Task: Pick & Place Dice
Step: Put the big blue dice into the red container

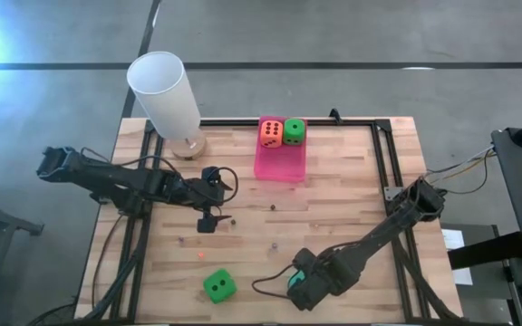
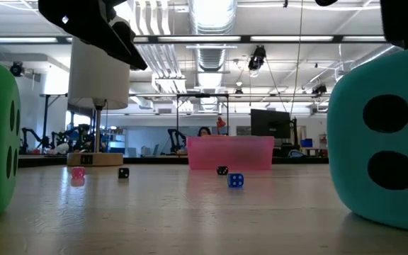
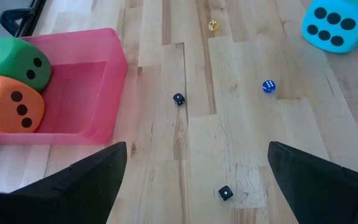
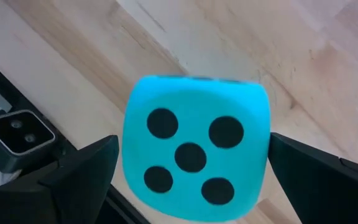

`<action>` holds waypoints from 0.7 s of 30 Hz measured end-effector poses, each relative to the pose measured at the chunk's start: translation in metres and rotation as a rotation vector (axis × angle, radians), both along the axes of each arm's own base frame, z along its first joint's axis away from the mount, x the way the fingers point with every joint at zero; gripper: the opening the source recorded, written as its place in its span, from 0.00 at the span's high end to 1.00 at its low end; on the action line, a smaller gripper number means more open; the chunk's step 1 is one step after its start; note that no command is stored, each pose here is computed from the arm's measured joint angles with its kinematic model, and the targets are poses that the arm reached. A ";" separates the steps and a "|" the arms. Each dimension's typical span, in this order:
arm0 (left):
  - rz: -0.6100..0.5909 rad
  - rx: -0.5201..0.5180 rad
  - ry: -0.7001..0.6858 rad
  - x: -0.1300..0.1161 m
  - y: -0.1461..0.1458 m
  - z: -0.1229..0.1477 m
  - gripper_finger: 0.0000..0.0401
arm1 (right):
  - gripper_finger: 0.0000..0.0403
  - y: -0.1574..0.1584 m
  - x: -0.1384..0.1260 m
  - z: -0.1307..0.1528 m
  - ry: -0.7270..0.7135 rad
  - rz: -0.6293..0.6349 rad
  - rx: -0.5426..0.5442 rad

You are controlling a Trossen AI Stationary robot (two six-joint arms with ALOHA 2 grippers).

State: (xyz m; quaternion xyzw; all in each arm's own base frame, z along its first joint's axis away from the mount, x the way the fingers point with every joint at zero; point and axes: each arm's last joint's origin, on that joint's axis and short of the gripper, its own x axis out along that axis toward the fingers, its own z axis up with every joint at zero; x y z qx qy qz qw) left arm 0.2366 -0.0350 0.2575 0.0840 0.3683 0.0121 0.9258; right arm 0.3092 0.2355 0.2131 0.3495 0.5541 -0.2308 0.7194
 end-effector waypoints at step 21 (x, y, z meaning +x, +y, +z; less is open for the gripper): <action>0.000 0.000 0.000 0.000 0.000 0.000 0.03 | 0.01 0.000 -0.006 -0.010 0.017 -0.002 -0.011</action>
